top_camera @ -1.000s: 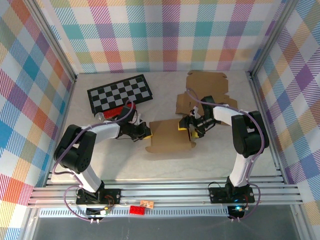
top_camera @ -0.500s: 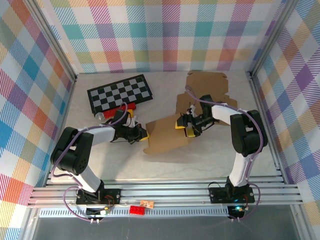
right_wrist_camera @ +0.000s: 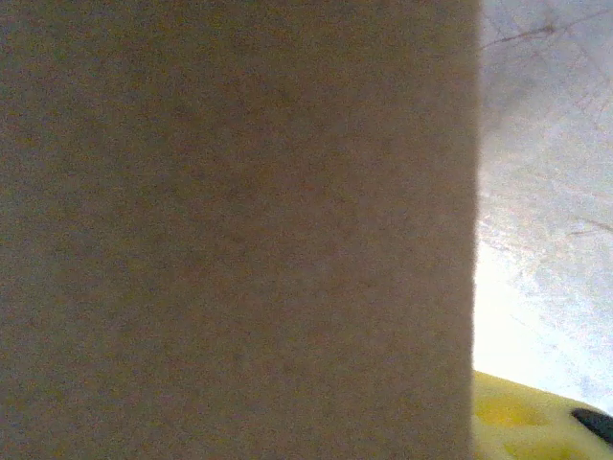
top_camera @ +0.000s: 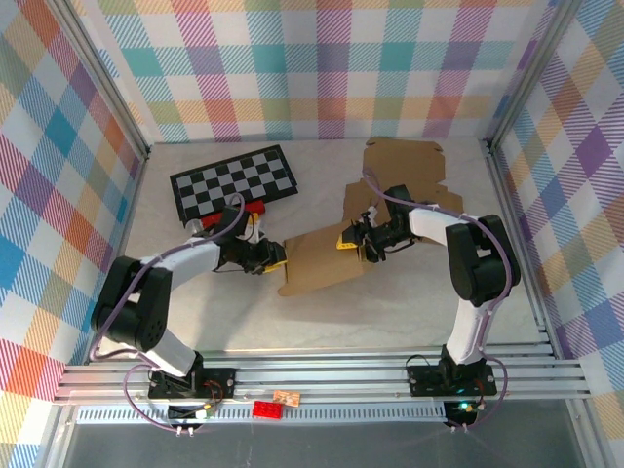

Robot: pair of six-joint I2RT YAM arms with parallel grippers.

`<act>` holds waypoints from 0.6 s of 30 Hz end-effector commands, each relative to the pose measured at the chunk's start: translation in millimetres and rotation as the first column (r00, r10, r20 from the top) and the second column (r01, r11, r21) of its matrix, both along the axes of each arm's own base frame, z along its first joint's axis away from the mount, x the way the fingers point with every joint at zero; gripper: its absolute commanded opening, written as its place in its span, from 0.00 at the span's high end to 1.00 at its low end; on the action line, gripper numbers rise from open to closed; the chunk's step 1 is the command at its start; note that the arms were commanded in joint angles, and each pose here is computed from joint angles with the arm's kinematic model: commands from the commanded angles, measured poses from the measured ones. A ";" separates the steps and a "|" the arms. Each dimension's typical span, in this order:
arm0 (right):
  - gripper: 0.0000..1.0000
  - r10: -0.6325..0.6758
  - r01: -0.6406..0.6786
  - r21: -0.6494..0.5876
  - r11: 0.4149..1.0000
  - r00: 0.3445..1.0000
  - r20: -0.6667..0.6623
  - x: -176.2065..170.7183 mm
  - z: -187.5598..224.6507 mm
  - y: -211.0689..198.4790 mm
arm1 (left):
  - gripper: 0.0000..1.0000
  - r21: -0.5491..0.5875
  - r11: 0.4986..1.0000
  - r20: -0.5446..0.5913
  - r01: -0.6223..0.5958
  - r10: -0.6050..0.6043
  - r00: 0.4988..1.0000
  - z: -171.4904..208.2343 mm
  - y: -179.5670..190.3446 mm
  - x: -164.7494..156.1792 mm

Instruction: Fold the paper box

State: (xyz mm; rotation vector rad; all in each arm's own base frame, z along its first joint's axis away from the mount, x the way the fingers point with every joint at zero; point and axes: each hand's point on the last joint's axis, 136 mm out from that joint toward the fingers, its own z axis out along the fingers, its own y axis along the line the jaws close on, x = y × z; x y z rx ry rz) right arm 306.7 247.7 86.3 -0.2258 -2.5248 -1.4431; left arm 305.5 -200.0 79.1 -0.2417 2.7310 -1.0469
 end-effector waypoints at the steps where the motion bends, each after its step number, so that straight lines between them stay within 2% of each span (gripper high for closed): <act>1: 0.49 -0.063 0.066 0.026 0.998 0.992 -0.109 -4.2 15.4 -2.2 | 0.67 0.146 0.988 0.222 0.049 -0.081 0.972 55.8 3.5 9.7; 2: 0.50 -0.081 0.086 0.025 0.996 0.987 -0.141 -4.0 16.7 -3.4 | 0.67 0.176 0.981 0.285 0.077 -0.126 0.950 70.0 -0.7 9.7; 4: 0.51 -0.113 0.120 0.020 0.993 0.971 -0.210 -5.1 19.4 -6.9 | 0.68 0.225 0.961 0.415 0.159 -0.242 0.877 97.9 -14.8 5.7; 6: 0.53 -0.151 0.156 -0.003 0.988 0.949 -0.277 -8.4 22.8 -11.7 | 0.68 0.274 0.919 0.562 0.283 -0.392 0.728 125.1 -36.6 -11.7; 8: 0.53 -0.195 0.194 -0.040 0.980 0.912 -0.362 -14.3 22.6 -18.3 | 0.63 0.345 0.869 0.634 0.354 -0.494 0.595 139.6 -48.8 -30.0; 10: 0.54 -0.234 0.229 -0.067 0.971 0.858 -0.458 -23.1 20.7 -23.7 | 0.60 0.404 0.810 0.641 0.424 -0.582 0.500 143.7 -56.4 -46.8; 14: 0.54 -0.297 0.291 -0.103 0.951 0.771 -0.564 -34.6 21.3 -33.5 | 0.54 0.531 0.631 0.591 0.566 -0.754 0.287 140.0 -71.7 -84.9; 16: 0.54 -0.328 0.320 -0.123 0.939 0.735 -0.594 -35.8 21.7 -39.1 | 0.52 0.595 0.554 0.549 0.582 -0.809 0.210 134.7 -74.1 -93.7; 18: 0.55 -0.341 0.331 -0.142 0.933 0.685 -0.644 -39.3 19.5 -42.5 | 0.52 0.658 0.490 0.493 0.572 -0.854 0.164 126.9 -73.1 -94.3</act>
